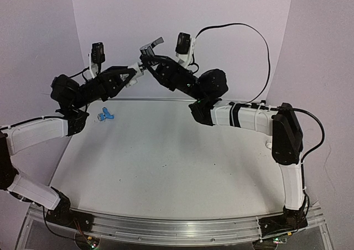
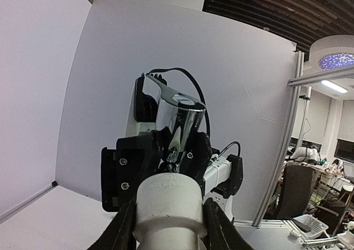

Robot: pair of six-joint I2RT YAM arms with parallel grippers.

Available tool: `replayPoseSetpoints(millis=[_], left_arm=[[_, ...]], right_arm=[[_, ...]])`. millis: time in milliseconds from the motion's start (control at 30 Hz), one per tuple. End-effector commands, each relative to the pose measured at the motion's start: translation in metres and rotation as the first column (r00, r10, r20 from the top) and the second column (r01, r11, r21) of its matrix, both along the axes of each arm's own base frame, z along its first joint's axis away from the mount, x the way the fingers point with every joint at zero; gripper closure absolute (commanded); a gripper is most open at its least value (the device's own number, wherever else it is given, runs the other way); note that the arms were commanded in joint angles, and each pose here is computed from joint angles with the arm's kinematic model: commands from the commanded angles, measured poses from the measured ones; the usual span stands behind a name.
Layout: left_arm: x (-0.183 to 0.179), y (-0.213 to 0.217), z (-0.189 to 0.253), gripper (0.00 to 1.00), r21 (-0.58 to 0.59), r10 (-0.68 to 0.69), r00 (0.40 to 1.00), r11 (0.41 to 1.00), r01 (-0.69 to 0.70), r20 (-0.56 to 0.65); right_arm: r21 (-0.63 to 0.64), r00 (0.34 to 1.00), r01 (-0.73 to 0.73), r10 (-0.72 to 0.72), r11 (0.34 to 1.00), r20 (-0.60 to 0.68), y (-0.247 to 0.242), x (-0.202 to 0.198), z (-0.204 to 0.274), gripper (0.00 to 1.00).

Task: Install the water faucets
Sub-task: Install the adaptor onto the water faucet, then screw the water faucet onto the adaptor.

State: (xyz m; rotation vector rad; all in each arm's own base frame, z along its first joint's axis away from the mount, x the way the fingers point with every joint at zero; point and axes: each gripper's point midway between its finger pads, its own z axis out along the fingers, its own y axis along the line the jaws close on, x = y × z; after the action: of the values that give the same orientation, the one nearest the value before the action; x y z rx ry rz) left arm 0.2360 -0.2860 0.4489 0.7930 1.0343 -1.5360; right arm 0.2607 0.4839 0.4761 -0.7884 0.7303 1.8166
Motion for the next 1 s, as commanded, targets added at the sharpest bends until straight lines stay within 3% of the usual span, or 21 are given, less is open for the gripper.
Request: replayPoseSetpoints(millis=[0,233,433,967], left_arm=[[-0.066,0.015,0.044,1.0,-0.088,0.031,0.897,0.996,0.008,0.442],[-0.048,0.011,0.033,1.0,-0.083,0.134,0.871,0.991,-0.107,0.473],[-0.035,0.015,0.031,1.0,-0.126,0.272,0.803,0.962,-0.242,0.531],[0.002,-0.009,0.003,1.0,0.011,0.339,0.661,0.885,-0.465,0.669]], right_arm=[[-0.104,0.962,-0.114,0.084,0.988,-0.26,0.031,0.02,-0.03,1.0],[-0.152,0.949,-0.09,0.039,0.984,-0.313,0.036,0.027,-0.038,1.0],[-0.174,0.926,-0.103,0.031,0.979,-0.376,0.042,0.035,-0.051,1.0],[-0.241,0.826,-0.219,0.048,0.946,-0.562,0.059,0.043,-0.075,1.0]])
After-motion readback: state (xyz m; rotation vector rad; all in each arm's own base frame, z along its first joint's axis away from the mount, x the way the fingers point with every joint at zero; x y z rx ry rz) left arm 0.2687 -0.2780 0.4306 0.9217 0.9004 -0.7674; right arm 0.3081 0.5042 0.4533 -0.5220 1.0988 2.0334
